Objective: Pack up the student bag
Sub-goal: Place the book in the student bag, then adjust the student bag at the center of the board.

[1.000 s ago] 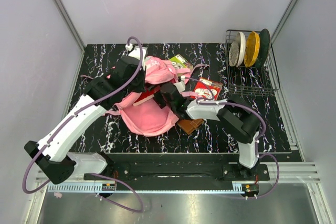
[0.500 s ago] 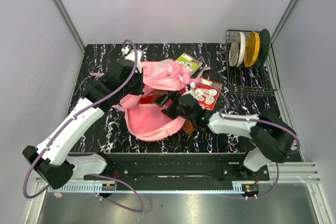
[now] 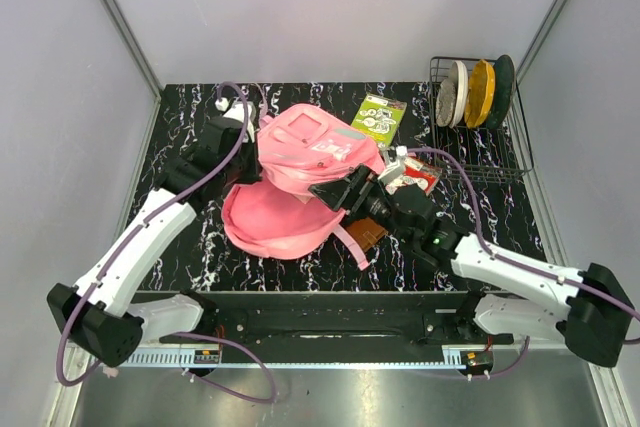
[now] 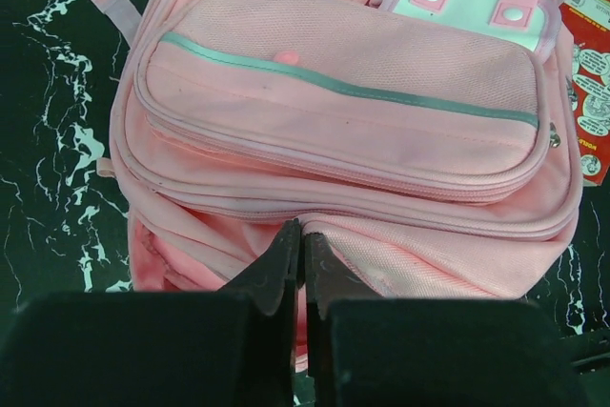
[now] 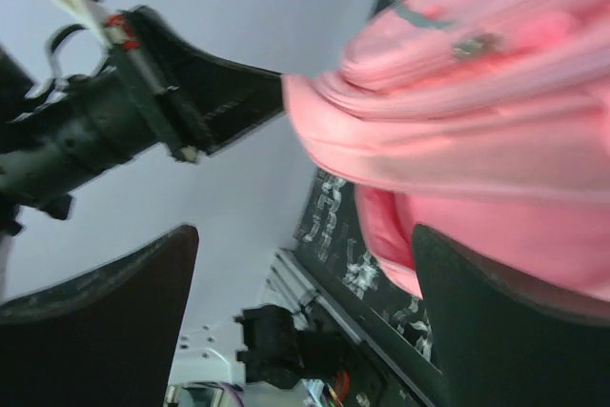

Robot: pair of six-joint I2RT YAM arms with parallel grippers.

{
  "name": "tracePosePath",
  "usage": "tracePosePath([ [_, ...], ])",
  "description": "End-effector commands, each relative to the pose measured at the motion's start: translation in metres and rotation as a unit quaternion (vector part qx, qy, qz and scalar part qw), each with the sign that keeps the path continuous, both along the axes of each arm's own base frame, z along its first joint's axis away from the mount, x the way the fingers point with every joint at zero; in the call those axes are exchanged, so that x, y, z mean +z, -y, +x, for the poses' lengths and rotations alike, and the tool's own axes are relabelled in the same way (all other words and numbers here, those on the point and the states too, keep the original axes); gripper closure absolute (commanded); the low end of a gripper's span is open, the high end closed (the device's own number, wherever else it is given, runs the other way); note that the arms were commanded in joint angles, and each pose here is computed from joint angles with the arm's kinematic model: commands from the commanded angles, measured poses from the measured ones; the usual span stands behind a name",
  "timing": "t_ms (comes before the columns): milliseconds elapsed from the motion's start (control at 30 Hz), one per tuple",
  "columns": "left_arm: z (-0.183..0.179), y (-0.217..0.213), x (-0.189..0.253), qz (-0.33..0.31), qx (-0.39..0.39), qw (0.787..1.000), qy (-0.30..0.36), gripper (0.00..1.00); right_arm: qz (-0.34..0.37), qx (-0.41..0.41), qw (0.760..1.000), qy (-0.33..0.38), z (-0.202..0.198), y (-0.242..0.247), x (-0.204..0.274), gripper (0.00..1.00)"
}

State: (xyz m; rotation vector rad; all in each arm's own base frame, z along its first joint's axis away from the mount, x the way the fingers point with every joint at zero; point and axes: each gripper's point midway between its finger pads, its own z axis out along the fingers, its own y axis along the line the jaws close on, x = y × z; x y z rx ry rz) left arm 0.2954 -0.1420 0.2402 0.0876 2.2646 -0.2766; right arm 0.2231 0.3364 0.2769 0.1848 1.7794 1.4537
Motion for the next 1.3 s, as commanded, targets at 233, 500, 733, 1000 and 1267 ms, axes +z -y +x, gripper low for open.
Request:
tracePosePath([
  [233,-0.012,-0.047,0.074,-0.020,0.102,0.988,0.113,1.00,-0.084,-0.215,0.957,-0.175,0.047,0.124,-0.062,0.00],
  [500,-0.031,-0.055,0.071,-0.048,0.118,0.985,0.114,1.00,-0.135,-0.026,0.965,-0.222,0.090,0.017,-0.100,0.00],
  [733,-0.027,-0.030,0.039,-0.064,0.078,0.992,0.070,1.00,-0.134,0.052,0.966,-0.216,0.144,-0.046,-0.109,0.00],
  [1000,-0.032,-0.038,0.040,-0.049,0.077,0.992,0.082,0.41,-0.226,-0.126,0.950,-0.174,0.161,0.065,-0.094,0.00],
  [1267,-0.026,-0.007,0.086,-0.097,0.005,0.988,0.118,0.01,-0.256,-0.229,0.917,-0.202,0.103,0.161,-0.118,0.00],
])
